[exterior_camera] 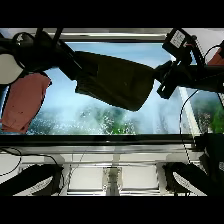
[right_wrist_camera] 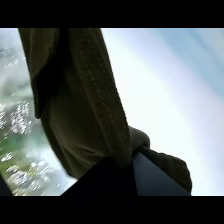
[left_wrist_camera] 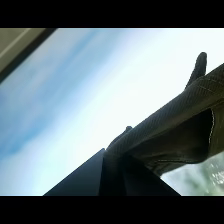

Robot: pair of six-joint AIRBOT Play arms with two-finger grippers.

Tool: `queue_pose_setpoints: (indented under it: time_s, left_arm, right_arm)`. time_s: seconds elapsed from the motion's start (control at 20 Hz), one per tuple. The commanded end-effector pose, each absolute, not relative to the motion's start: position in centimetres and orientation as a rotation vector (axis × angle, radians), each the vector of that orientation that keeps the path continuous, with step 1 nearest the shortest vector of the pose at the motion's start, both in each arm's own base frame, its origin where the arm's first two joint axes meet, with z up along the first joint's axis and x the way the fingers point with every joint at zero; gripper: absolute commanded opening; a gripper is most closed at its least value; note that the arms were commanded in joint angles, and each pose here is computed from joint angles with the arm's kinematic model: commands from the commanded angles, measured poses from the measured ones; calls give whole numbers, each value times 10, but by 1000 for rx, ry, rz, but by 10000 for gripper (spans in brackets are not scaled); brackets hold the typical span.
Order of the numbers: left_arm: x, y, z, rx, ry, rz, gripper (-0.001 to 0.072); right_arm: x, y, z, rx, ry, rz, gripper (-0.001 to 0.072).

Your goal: Fold the clothes and pants, and hang the long-sleeved shirts on hangers.

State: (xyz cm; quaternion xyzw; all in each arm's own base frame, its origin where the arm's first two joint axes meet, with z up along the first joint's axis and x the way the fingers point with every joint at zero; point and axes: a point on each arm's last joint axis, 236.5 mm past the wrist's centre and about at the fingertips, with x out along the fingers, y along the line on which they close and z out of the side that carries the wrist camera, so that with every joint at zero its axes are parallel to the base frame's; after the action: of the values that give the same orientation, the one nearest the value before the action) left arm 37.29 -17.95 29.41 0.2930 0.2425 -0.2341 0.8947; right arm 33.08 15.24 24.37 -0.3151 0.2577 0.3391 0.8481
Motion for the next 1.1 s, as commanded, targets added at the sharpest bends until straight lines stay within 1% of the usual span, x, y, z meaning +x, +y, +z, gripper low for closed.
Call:
queue_pose_setpoints:
  time_s: [0.0,0.15,0.2,0.35,0.55,0.65,0.8,0.9,1.05]
  left_arm:
    - [354,-172,254,622,671,-515,76]
    - [325,-178,204,597,823,-602,76]
    - [317,-176,192,579,861,-606,76]
    - [284,-155,162,554,1024,-574,76]
    - [231,-120,142,500,1310,-483,76]
    - [220,-111,132,463,1394,-434,76]
    - [201,-104,101,406,1531,-380,76]
    - [189,-95,71,414,1622,-352,76]
    - [179,-83,38,368,1702,-276,76]
  right_arm:
    - [301,136,217,-626,750,720,11]
    - [276,141,199,-569,864,781,10]
    - [268,147,193,-543,892,817,11]
    - [242,161,175,-516,977,923,11]
    - [214,171,152,-514,1086,1004,11]
    - [204,180,135,-501,1125,1050,11]
    - [211,186,102,-474,1139,1030,11]
    - [225,186,84,-467,1122,987,12]
    - [252,197,70,-434,1075,949,11]
